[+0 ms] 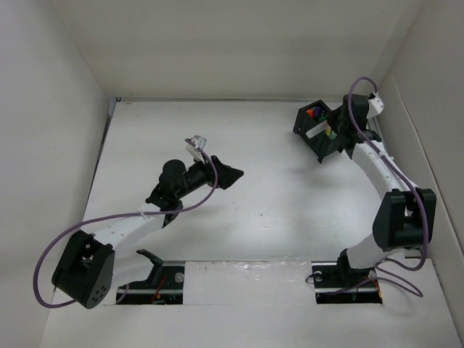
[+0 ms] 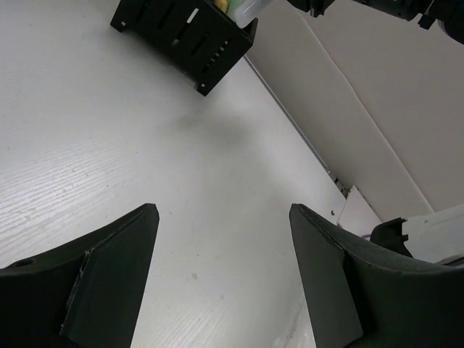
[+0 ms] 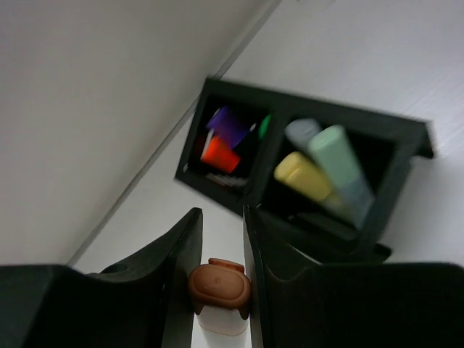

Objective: Sort the stationery into containers
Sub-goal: Place the pen in the storage box.

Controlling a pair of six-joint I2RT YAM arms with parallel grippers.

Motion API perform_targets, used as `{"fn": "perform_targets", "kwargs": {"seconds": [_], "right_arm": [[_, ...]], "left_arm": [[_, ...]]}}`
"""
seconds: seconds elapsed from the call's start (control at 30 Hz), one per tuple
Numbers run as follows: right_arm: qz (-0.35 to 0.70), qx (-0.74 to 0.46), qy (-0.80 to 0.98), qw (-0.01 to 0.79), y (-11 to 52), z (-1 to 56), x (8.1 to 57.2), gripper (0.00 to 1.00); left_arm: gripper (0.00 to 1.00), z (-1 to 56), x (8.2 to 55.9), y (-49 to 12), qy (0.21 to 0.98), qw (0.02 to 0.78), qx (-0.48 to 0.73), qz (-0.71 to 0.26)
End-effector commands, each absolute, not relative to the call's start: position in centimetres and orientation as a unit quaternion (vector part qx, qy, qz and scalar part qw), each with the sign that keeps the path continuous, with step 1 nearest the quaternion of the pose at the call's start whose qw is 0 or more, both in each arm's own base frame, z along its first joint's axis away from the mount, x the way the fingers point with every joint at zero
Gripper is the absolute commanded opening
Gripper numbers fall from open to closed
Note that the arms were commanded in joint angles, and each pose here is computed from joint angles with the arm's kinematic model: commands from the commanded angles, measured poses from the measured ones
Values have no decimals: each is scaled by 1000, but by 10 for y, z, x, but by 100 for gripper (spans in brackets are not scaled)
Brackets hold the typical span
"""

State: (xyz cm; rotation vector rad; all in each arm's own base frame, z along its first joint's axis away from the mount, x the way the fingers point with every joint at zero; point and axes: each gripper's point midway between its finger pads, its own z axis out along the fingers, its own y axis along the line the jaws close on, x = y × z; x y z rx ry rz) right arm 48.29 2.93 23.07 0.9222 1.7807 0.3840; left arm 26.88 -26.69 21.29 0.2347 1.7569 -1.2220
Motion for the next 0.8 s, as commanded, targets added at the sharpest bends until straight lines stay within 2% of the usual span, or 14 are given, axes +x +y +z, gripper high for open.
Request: {"fn": "perform_targets", "kwargs": {"seconds": [0.0, 0.23, 0.4, 0.77], "right_arm": [[60, 443, 680, 581, -28, 271, 482, 4], [-32, 472, 657, 587, -76, 263, 500, 4], [-57, 475, 660, 580, -82, 252, 510, 4], [-124, 495, 641, 573, -102, 241, 500, 4]], "left_arm": [[70, 226, 262, -267, 699, 486, 112, -512], [70, 224, 257, -268, 695, 481, 117, -521], [70, 227, 256, -267, 692, 485, 118, -522], [70, 227, 259, -266, 693, 489, 111, -518]]}}
